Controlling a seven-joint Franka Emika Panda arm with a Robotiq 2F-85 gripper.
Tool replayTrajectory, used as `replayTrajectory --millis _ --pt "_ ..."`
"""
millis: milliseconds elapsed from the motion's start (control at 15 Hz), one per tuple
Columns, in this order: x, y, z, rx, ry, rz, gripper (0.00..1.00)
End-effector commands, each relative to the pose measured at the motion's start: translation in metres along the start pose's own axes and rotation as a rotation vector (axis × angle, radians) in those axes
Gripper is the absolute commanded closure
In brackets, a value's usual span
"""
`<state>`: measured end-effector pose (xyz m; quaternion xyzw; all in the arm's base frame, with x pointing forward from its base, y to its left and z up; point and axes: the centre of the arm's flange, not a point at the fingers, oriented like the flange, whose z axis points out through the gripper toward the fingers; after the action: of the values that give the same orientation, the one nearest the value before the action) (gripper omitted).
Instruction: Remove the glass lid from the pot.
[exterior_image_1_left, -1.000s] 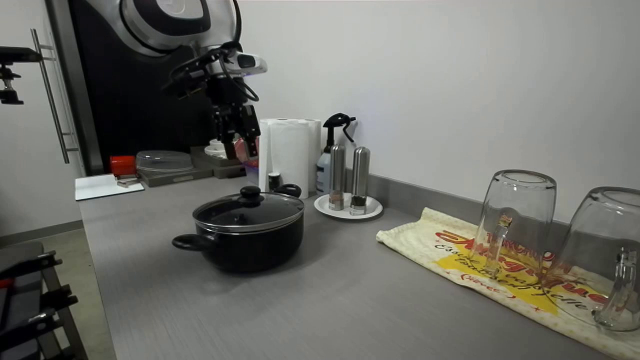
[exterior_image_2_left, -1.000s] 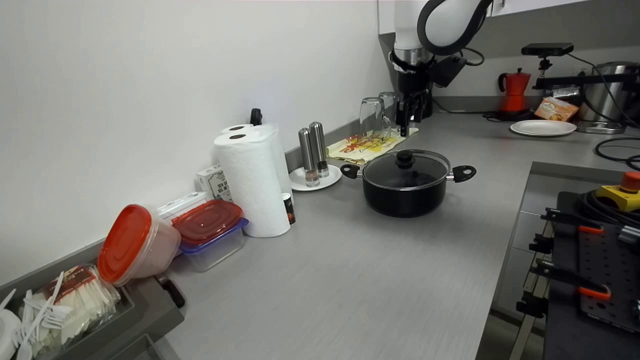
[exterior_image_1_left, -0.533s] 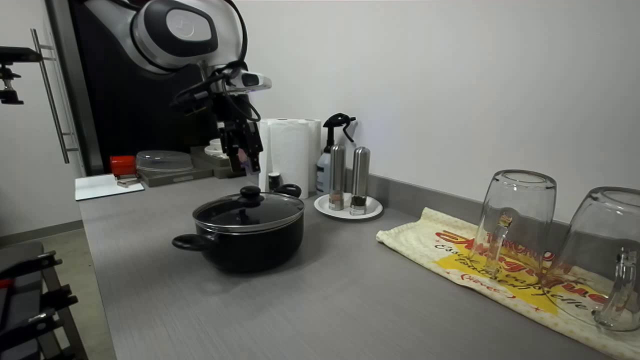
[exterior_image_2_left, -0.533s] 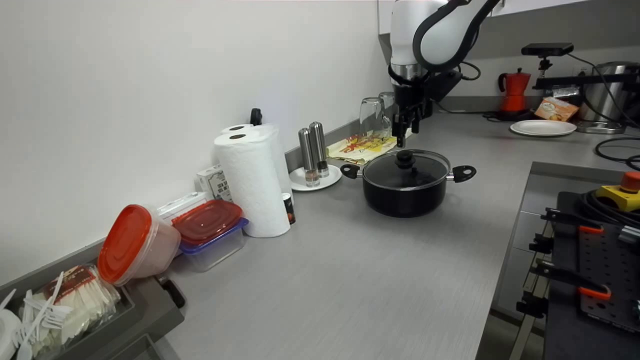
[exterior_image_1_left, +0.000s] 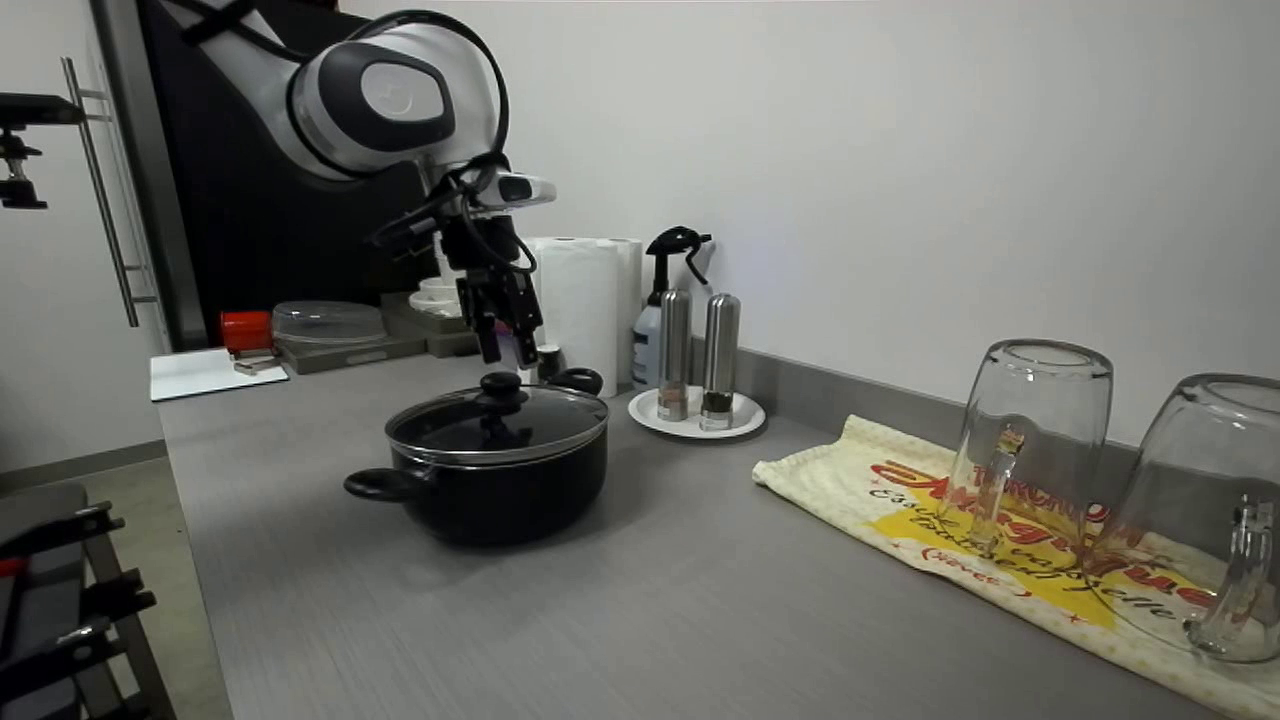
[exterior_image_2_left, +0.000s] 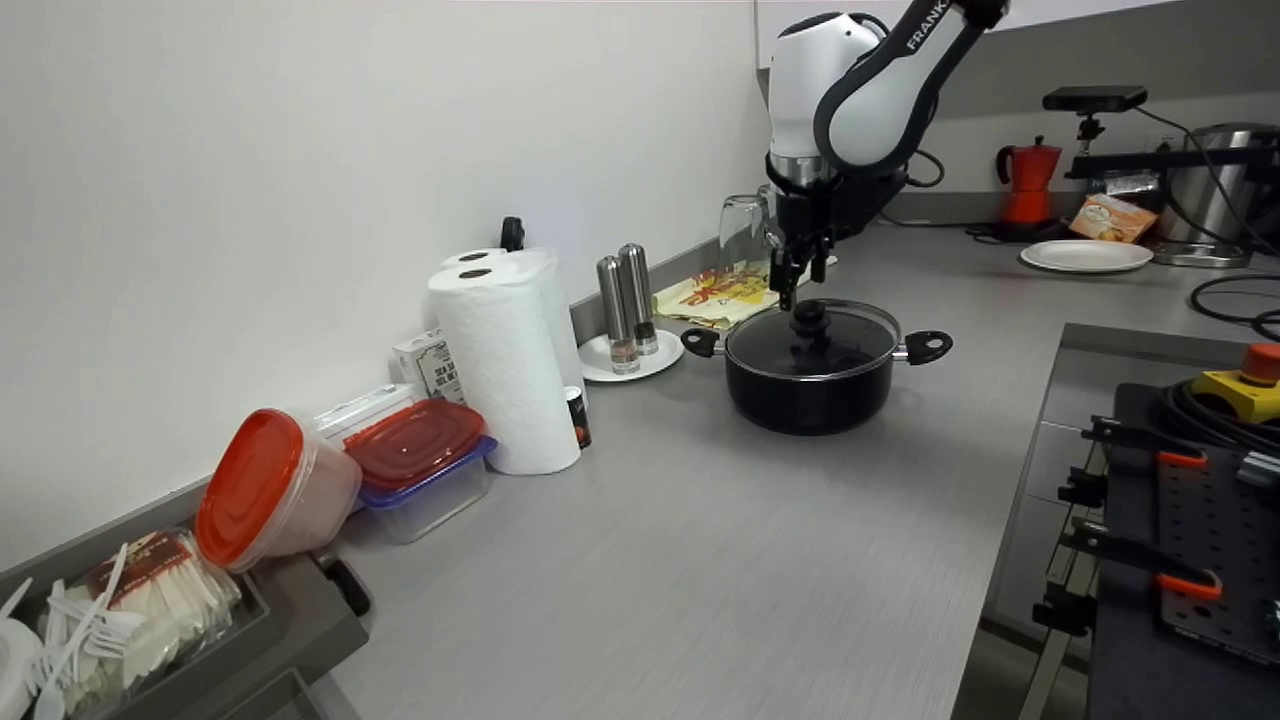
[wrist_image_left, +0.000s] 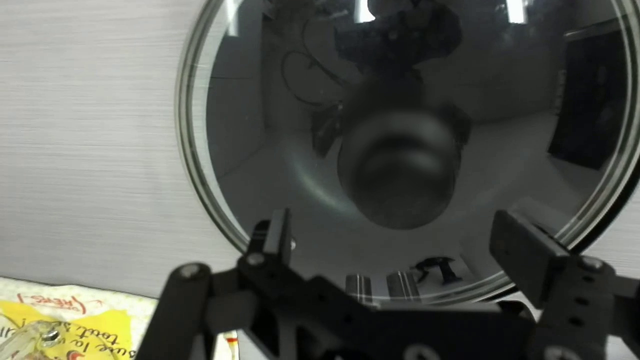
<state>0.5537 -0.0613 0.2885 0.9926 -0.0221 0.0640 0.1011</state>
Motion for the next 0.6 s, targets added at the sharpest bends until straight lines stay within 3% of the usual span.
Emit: replayTrajectory --millis 0,533 --pt "0.008 0.000 0.008 -0.027 0.016 0.014 0.00" --pt "0.005 0.005 0.019 -0.027 -0.013 0.026 0.00"
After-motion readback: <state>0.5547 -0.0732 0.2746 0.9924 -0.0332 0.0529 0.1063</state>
